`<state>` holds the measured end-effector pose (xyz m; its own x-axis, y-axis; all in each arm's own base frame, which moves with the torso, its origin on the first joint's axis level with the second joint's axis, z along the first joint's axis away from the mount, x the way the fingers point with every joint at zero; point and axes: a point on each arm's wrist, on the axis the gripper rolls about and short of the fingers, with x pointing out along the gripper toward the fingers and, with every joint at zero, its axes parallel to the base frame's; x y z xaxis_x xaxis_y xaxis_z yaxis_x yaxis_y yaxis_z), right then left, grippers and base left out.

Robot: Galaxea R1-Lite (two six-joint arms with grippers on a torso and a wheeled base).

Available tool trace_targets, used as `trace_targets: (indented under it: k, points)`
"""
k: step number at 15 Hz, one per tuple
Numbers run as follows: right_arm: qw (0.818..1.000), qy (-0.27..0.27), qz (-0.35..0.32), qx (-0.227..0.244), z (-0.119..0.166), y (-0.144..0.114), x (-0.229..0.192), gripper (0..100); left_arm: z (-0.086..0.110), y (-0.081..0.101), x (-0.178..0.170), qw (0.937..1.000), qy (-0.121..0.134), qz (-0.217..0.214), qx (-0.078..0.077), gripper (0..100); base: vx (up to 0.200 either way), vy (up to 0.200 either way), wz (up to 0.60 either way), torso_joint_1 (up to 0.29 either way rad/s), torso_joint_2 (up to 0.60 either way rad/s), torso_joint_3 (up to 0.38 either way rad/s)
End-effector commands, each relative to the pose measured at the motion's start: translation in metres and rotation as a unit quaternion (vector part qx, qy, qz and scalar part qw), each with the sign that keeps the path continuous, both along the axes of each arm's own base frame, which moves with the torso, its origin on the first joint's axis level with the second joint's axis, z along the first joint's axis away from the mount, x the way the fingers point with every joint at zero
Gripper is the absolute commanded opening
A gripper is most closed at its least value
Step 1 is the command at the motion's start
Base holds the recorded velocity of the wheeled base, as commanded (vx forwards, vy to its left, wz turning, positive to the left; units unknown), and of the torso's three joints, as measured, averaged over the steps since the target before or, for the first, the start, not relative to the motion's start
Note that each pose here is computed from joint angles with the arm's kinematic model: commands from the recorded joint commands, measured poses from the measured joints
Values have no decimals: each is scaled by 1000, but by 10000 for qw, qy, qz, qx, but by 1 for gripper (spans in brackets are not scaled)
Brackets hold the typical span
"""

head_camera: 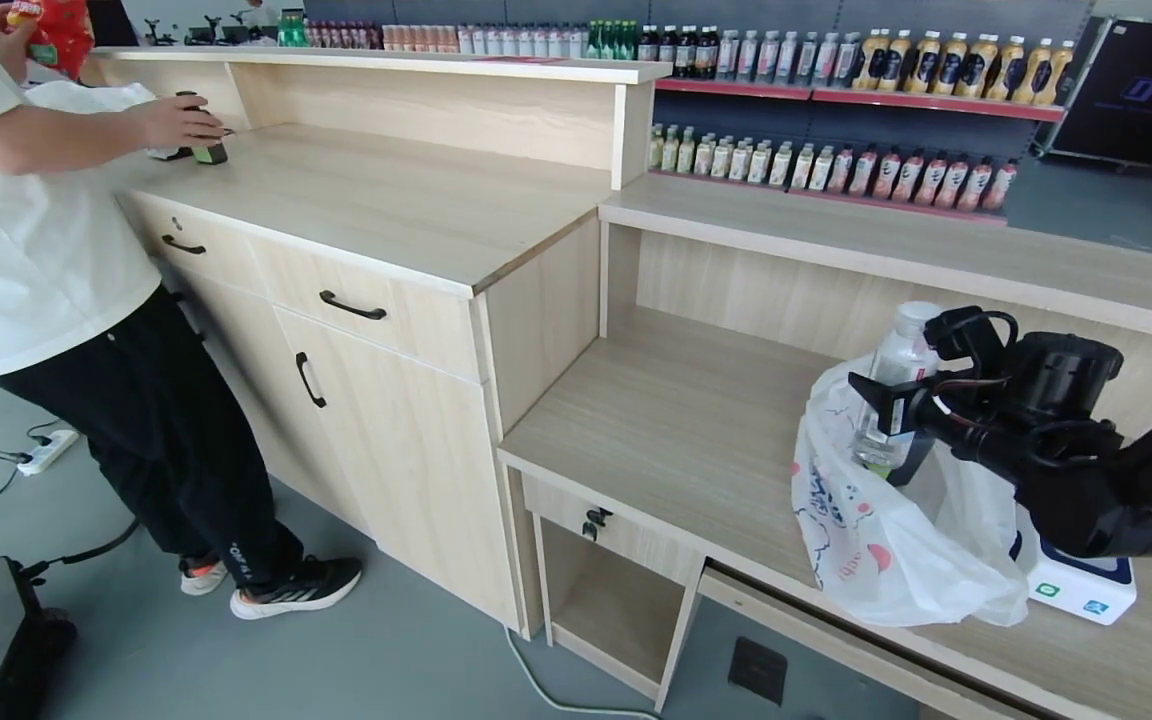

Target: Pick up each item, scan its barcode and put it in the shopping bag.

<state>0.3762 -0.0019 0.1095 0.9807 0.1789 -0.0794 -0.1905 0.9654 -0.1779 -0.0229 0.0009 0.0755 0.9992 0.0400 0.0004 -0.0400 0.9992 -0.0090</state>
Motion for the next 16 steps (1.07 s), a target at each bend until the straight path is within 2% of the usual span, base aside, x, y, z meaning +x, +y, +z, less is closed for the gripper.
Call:
trace_targets:
  k: [1,8,16]
  points:
    - [9994,313,129,10,-30,-1,5,0,0,0,0,10000,2,7,-1,100,0,0,0,0,0,0]
    - [9990,270,344,18,-77,0,14,0,0,0,0,10000,2,7,-1,100,0,0,0,0,0,0]
    - [9990,319,271,-127,-91,-13,14,0,0,0,0,10000,2,7,-1,100,0,0,0,0,0,0]
